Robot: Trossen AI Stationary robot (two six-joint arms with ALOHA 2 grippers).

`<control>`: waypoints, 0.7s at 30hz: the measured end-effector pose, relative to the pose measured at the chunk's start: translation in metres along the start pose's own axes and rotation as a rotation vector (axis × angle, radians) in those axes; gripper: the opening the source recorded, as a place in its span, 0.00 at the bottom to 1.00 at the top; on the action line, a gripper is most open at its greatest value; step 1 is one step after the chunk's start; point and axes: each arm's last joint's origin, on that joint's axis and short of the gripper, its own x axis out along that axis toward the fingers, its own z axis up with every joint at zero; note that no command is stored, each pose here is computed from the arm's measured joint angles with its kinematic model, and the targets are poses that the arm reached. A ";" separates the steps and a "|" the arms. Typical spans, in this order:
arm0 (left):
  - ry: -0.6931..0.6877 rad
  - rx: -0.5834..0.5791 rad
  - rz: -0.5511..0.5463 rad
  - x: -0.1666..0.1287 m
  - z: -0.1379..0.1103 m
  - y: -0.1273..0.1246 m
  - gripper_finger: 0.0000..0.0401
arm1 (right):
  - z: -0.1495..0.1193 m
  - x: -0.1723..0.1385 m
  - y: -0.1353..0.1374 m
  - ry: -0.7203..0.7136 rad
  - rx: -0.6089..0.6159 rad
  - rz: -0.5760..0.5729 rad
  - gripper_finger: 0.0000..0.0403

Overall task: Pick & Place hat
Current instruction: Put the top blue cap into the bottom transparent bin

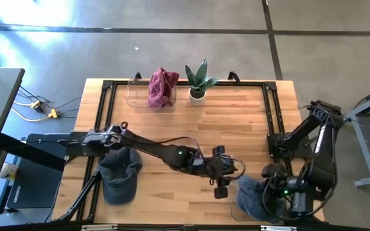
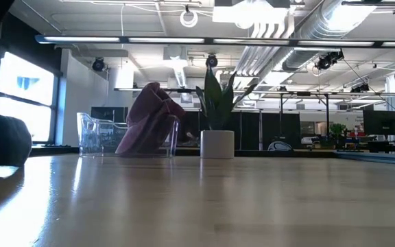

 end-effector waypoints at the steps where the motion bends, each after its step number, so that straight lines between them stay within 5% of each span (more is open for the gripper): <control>1: 0.021 0.005 -0.013 -0.007 0.004 -0.004 0.35 | 0.000 -0.003 -0.002 0.005 -0.005 0.003 0.10; 9: 0.114 -0.059 -0.132 -0.016 0.004 -0.013 0.35 | 0.008 -0.019 -0.014 0.076 -0.081 0.006 0.35; 15: 0.111 -0.085 -0.129 -0.004 -0.003 -0.014 0.35 | 0.019 -0.035 -0.027 0.329 -0.250 0.012 0.56; 21: 0.079 -0.084 -0.137 -0.006 0.003 -0.011 0.35 | 0.039 -0.033 -0.030 0.434 -0.406 0.048 0.61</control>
